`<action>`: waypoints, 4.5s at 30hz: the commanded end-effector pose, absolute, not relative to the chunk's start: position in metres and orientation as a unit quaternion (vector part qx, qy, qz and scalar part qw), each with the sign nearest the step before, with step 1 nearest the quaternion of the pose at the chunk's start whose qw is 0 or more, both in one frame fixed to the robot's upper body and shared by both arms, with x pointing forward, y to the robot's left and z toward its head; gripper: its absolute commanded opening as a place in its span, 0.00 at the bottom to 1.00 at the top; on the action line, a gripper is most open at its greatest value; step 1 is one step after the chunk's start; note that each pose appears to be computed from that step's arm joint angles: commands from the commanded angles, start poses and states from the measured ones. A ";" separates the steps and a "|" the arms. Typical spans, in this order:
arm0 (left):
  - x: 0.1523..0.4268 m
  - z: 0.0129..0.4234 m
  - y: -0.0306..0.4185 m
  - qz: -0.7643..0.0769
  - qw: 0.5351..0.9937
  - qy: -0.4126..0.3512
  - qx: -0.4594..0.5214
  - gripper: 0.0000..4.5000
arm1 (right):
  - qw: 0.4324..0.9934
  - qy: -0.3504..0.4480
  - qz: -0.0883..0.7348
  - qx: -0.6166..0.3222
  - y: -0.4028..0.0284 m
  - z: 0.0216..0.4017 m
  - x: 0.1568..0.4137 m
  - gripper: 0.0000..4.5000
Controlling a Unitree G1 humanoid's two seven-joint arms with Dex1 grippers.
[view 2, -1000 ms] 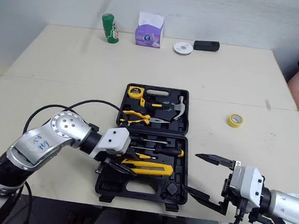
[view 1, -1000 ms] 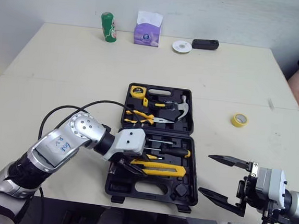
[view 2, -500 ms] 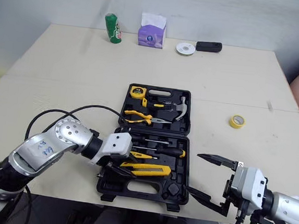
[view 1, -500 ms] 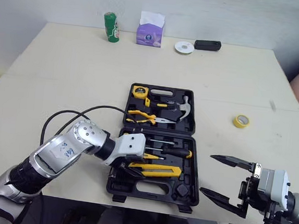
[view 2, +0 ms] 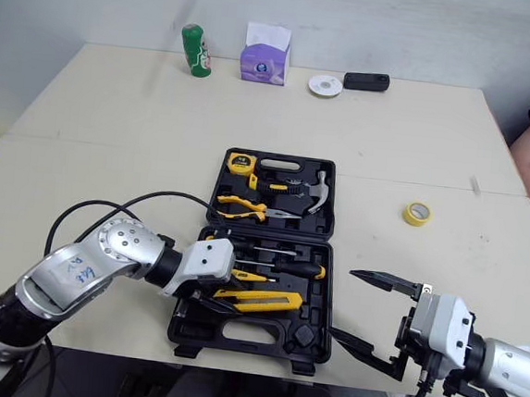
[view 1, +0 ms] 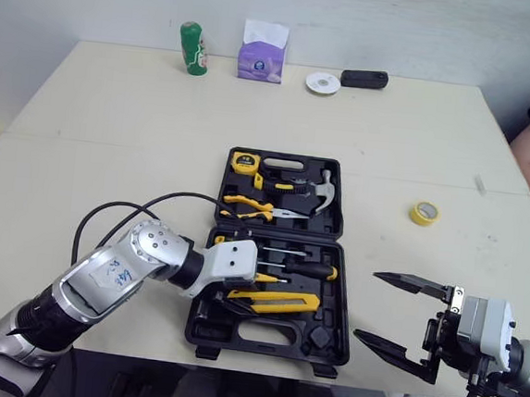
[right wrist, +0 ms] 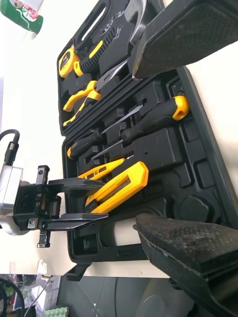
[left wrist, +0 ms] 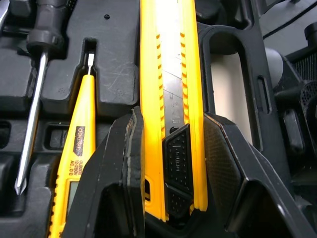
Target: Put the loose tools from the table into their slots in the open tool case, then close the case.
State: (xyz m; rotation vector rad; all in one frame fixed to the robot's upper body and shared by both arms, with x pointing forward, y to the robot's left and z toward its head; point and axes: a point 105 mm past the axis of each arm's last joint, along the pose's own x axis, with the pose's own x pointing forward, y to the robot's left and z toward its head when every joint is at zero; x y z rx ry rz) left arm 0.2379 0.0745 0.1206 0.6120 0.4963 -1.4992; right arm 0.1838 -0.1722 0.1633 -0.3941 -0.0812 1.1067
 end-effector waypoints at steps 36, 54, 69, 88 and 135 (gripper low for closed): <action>0.234 0.149 0.065 -0.714 0.644 0.069 0.265 0.96 | 0.832 -0.049 0.516 -0.200 -0.177 0.165 0.191 1.00; 0.240 0.134 0.070 -0.735 0.635 0.000 0.238 0.01 | 0.840 -0.047 0.501 -0.205 -0.185 0.160 0.194 1.00; 0.251 0.109 0.061 -0.739 0.620 0.006 0.265 0.01 | 0.845 -0.056 0.493 -0.201 -0.184 0.161 0.198 1.00; 0.244 0.059 0.080 -0.725 0.584 0.162 0.327 0.01 | 0.848 -0.057 0.487 -0.202 -0.183 0.158 0.202 1.00; 0.242 0.110 0.398 0.084 0.994 -0.027 0.061 0.99 | 0.968 -0.038 -0.184 -0.165 -0.437 0.082 0.131 1.00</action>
